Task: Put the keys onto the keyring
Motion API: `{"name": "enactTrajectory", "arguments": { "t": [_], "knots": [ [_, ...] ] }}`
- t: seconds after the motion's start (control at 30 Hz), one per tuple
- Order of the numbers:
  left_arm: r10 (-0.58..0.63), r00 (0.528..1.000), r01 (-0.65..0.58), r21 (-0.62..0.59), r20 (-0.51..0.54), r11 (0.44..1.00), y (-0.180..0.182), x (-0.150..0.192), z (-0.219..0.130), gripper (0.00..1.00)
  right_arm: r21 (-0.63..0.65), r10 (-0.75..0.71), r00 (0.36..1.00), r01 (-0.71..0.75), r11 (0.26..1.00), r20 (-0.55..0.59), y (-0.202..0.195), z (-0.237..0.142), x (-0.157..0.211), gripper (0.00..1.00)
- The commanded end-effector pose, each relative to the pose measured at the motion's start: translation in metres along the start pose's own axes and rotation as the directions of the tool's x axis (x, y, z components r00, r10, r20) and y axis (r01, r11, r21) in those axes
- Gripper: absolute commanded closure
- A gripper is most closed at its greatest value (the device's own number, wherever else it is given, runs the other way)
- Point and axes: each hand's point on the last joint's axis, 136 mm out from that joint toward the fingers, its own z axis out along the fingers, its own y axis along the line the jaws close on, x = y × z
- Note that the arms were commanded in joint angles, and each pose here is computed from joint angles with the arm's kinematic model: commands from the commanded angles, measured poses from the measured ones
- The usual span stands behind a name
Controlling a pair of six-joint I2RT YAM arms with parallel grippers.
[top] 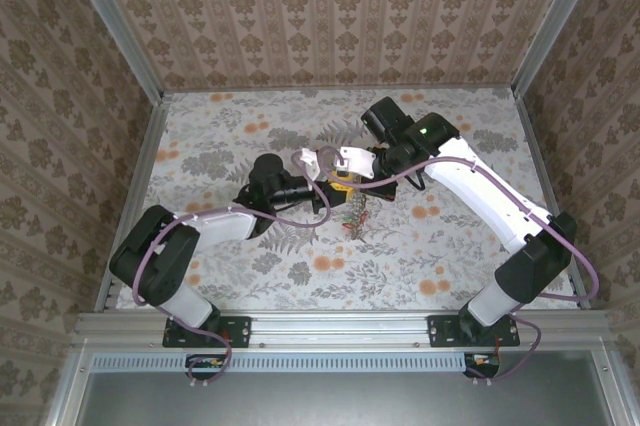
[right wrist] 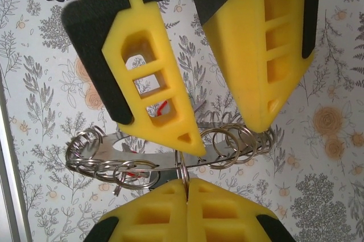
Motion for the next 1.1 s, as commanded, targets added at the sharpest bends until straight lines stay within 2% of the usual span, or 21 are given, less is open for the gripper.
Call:
{"name": "enactTrajectory", "arguments": {
  "t": [0.0, 0.4, 1.07],
  "knots": [
    [0.045, 0.997, -0.045, -0.001, 0.062, 0.999, -0.007, -0.019, -0.006, 0.66, 0.018, -0.014, 0.998, 0.013, 1.000, 0.061, -0.002, -0.009, -0.006, 1.00],
    [0.022, 0.998, -0.030, 0.125, 0.062, 0.992, -0.027, -0.025, -0.008, 0.65, 0.008, -0.014, 0.997, 0.014, 1.000, 0.074, -0.003, -0.006, -0.007, 1.00],
    [0.010, 1.000, -0.013, 0.108, 0.027, 0.994, -0.020, -0.014, 0.000, 0.71, 0.006, -0.021, 0.984, 0.021, 1.000, 0.178, 0.000, -0.015, -0.019, 1.00]
  ]
}}
